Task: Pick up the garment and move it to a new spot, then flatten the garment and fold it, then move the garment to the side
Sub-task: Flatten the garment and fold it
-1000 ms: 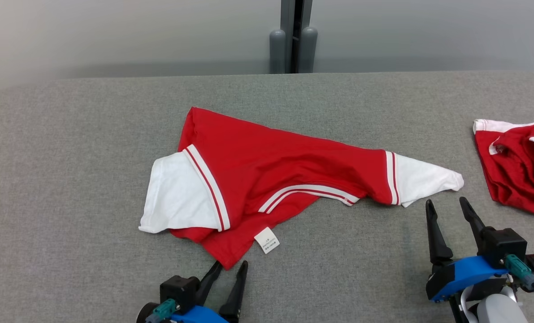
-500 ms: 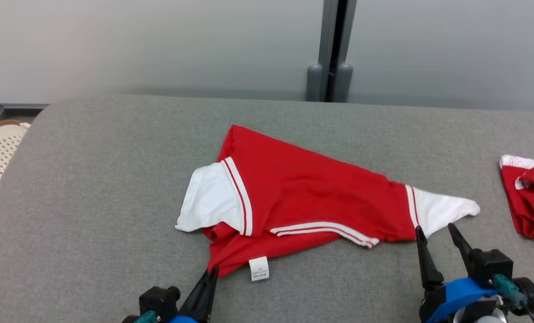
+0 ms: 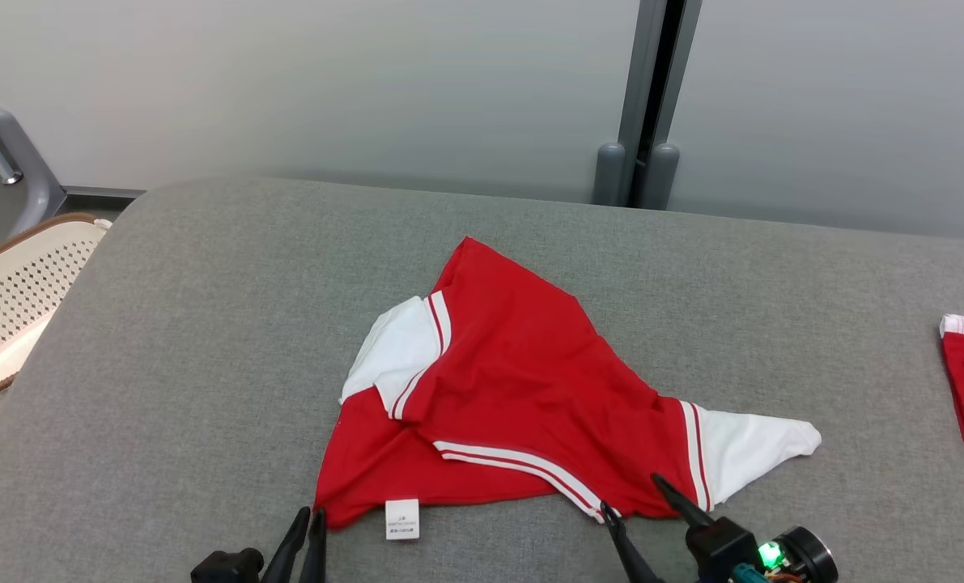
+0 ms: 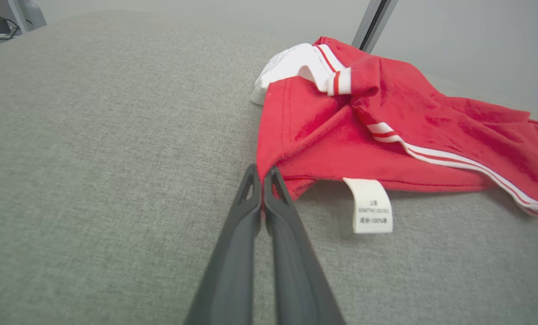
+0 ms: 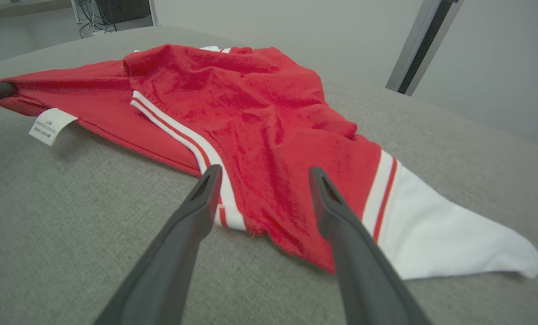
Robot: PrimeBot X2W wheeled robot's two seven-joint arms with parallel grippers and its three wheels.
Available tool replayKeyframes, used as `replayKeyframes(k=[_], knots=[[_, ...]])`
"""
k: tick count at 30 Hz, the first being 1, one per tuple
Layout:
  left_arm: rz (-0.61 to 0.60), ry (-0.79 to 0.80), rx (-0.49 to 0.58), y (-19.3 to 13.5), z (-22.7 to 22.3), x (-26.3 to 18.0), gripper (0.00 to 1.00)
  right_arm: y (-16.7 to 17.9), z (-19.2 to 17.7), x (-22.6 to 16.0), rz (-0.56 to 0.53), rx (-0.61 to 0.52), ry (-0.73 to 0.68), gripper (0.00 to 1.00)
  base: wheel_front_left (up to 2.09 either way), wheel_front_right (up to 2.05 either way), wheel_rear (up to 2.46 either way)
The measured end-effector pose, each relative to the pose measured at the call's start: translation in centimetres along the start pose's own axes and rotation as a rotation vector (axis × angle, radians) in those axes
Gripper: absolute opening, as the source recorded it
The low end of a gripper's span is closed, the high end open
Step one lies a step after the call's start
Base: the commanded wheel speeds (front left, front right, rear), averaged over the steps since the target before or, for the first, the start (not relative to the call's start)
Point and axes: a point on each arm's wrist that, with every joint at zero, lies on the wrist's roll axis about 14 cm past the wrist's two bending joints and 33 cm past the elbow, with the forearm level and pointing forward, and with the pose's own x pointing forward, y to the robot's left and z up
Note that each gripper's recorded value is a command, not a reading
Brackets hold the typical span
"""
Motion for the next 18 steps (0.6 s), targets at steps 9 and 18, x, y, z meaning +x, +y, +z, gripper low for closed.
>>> replayKeyframes(k=[9,18], knots=[[0.001,0.02,-0.01,-0.7,-0.7,0.3,1.0,2.9,-4.0,0.9,0.128,-0.047,0.142,1.0,0.0,0.0,0.0],[0.001,0.034,-0.013,-0.8,-1.0,0.6,1.0,2.8,-5.2,2.0,0.15,-0.06,0.187,0.0,0.0,0.0,0.0]])
